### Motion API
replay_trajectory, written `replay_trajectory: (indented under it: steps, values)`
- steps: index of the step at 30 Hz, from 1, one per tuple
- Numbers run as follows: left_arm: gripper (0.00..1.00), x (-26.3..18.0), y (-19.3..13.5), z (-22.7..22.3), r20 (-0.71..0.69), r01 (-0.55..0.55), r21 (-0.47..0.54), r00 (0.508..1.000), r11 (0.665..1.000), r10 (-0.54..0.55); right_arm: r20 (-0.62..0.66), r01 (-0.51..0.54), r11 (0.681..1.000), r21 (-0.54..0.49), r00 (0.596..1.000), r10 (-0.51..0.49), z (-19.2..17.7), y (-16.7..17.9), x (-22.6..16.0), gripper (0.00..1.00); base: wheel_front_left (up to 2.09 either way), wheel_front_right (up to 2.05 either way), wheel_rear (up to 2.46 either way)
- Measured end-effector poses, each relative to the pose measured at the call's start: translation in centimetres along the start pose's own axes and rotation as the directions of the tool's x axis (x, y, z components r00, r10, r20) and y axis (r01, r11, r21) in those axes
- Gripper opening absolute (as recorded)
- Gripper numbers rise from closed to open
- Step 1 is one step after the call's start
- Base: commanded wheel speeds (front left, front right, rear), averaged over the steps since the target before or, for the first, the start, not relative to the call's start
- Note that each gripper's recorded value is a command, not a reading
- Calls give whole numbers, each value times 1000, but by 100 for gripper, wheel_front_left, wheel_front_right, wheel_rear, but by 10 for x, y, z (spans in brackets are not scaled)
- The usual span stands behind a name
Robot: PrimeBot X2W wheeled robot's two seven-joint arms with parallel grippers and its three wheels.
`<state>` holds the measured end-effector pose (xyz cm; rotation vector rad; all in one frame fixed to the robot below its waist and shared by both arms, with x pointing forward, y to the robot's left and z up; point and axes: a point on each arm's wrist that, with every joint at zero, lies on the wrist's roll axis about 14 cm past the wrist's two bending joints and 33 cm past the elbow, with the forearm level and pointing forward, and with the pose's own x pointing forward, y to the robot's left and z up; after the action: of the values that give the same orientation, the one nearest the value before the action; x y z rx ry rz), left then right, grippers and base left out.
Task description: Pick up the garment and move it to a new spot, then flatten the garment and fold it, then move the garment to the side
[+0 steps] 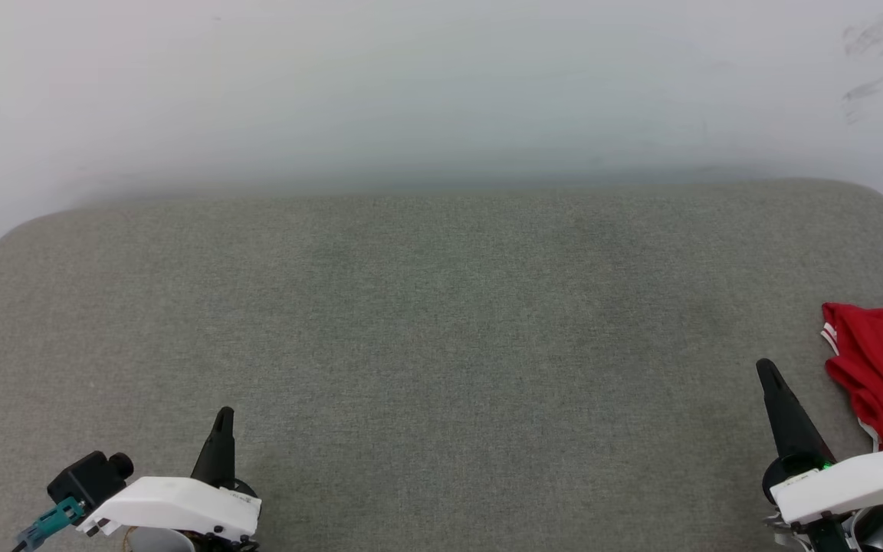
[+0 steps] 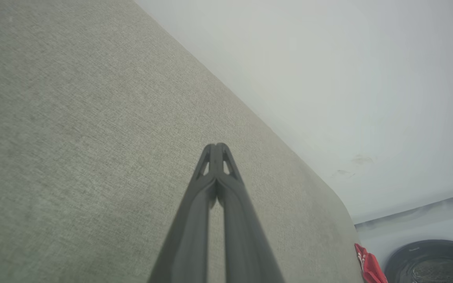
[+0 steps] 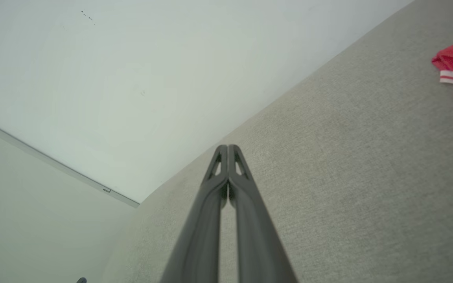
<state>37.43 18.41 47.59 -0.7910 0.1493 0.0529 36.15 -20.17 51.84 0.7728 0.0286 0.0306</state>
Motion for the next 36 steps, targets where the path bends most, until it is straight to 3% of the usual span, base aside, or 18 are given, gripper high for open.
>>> replay_trajectory:
  steps: [16, 36]
  values:
    - [0, 4, -2, 5, 2, 13, -201, 1000, 980, -13, 10, 1, 980, 201, 1000, -3, -2, -2, 6, 0, 0, 0, 0]
    - [0, 6, -5, 13, 20, 45, -401, 999, 915, -40, 15, 2, 914, 406, 1000, -10, -5, -6, 13, 0, 0, 0, 0]
